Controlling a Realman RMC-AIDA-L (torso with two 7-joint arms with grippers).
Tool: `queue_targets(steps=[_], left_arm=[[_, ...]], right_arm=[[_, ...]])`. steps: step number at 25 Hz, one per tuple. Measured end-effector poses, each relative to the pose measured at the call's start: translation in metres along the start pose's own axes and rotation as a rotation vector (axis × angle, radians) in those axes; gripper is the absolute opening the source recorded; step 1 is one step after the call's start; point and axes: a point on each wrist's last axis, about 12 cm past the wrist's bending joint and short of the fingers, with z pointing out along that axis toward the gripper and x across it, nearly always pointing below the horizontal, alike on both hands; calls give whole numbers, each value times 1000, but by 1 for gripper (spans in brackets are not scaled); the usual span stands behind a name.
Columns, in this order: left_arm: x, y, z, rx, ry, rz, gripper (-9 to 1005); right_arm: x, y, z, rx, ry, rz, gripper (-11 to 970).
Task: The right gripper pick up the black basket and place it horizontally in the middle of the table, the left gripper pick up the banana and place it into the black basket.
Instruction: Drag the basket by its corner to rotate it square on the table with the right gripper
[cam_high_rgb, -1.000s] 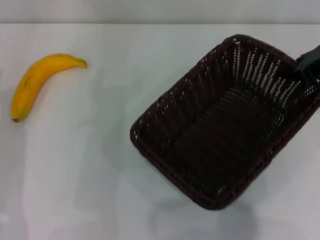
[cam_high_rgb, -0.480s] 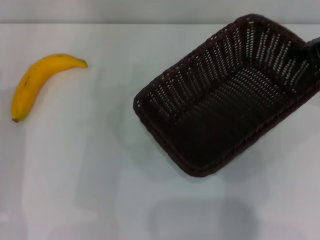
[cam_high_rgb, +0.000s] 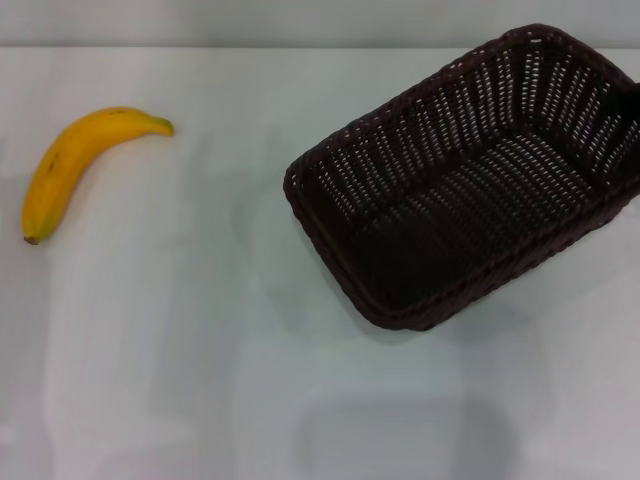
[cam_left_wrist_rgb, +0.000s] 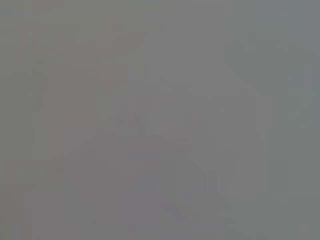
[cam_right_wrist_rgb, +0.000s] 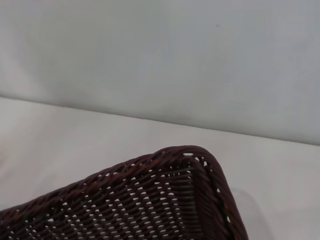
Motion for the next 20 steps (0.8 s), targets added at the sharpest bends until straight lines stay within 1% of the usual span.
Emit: queue_targets(steps=[5,10,16,20], left_arm=[[1,0,1,2,1,-6,786],[2,2,4,2,19,-15,722],[3,3,4,2,23,-5,646],[3,4,2,-3,25,-4,649]], right_arm=[[4,-2,-6,-2,-30,65,175],[9,-3,-11,-4,-55,119,176],[25,-3,-10,-28,-95,194,178],[31,1,-8,-40,-113,214,179]])
